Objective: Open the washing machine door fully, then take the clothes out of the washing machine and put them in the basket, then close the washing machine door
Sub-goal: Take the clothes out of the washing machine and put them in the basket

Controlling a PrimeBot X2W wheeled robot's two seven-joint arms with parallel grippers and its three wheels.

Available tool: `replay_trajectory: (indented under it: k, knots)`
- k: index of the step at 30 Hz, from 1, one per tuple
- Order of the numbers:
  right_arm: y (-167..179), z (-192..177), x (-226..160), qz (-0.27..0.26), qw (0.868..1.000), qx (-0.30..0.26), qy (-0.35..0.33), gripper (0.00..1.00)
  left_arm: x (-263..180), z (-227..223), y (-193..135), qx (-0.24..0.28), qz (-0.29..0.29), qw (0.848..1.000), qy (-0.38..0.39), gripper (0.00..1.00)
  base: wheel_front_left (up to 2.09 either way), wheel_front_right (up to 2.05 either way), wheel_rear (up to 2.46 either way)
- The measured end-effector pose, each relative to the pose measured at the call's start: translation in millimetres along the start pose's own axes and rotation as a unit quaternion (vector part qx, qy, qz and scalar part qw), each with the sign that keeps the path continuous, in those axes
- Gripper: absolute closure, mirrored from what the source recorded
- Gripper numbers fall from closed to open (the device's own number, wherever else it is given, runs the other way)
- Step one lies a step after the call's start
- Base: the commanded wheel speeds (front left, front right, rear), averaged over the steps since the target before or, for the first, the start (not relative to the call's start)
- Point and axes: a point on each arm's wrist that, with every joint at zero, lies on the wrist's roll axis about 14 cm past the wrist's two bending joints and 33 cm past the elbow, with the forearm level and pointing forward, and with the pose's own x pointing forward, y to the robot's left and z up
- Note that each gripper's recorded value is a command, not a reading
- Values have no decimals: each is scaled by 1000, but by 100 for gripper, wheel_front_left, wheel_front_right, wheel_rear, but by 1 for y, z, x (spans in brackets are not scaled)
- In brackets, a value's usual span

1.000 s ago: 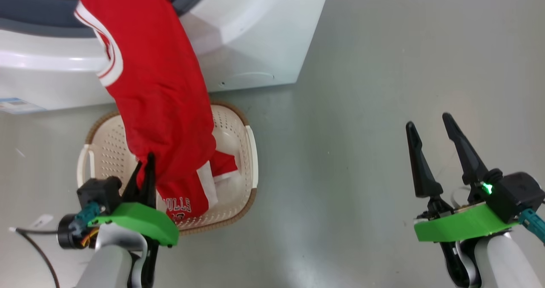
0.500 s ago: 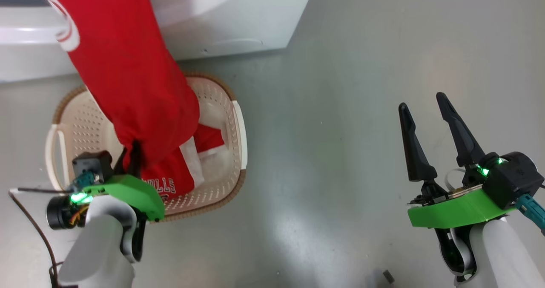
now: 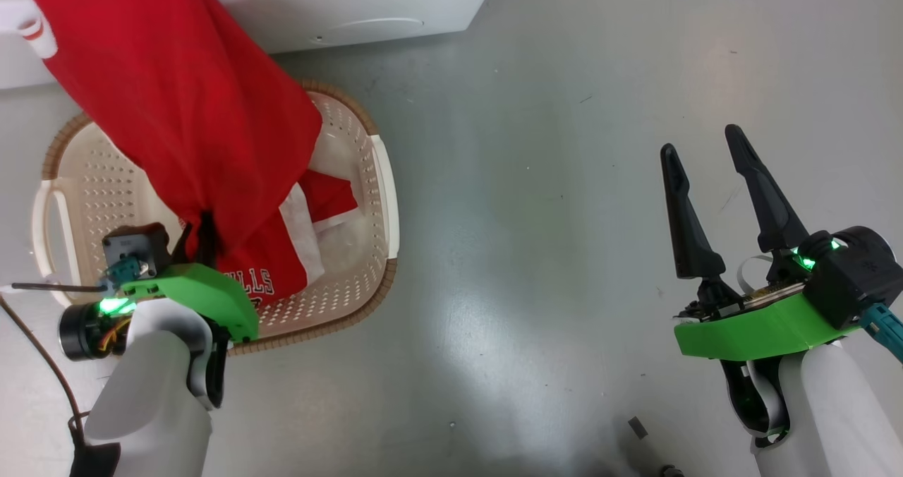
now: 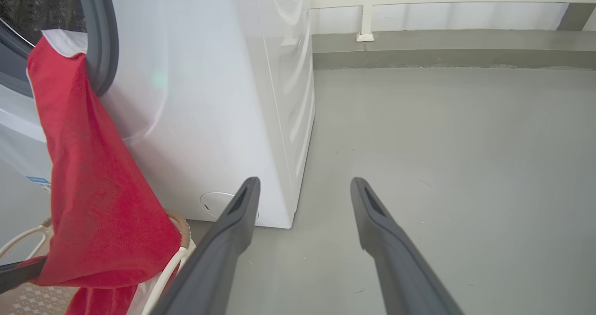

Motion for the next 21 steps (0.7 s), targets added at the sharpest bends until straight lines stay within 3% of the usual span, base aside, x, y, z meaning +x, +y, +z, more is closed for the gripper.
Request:
replay_trajectory:
  k: [13, 15, 16, 17, 18, 19, 21]
  knots:
    - [-1, -2, -1, -1, 1000, -1, 4, 0, 2, -7, 5, 5, 10, 1000, 13, 100, 0, 0, 0]
    - [-2, -3, -1, -2, 1000, -1, 4, 0, 3, -7, 5, 5, 10, 1000, 14, 72, 0, 0, 0]
    - [-1, -3, -1, -2, 1000, -1, 4, 0, 3, -8, 5, 5, 10, 1000, 14, 68, 0, 0, 0]
    - [-1, -3, -1, -2, 1000, -1, 4, 0, 3, -8, 5, 5, 11, 1000, 14, 58, 0, 0, 0]
    - [-1, -3, -1, -2, 1000, -1, 4, 0, 3, -8, 5, 6, 11, 1000, 14, 23, 0, 0, 0]
    - [-1, -3, -1, -2, 1000, -1, 4, 0, 3, -7, 5, 5, 11, 1000, 13, 0, 0, 0, 0]
    - [-1, -2, 0, -1, 1000, 0, 4, 0, 2, -7, 5, 1, 12, 1000, 13, 0, 0, 0, 0]
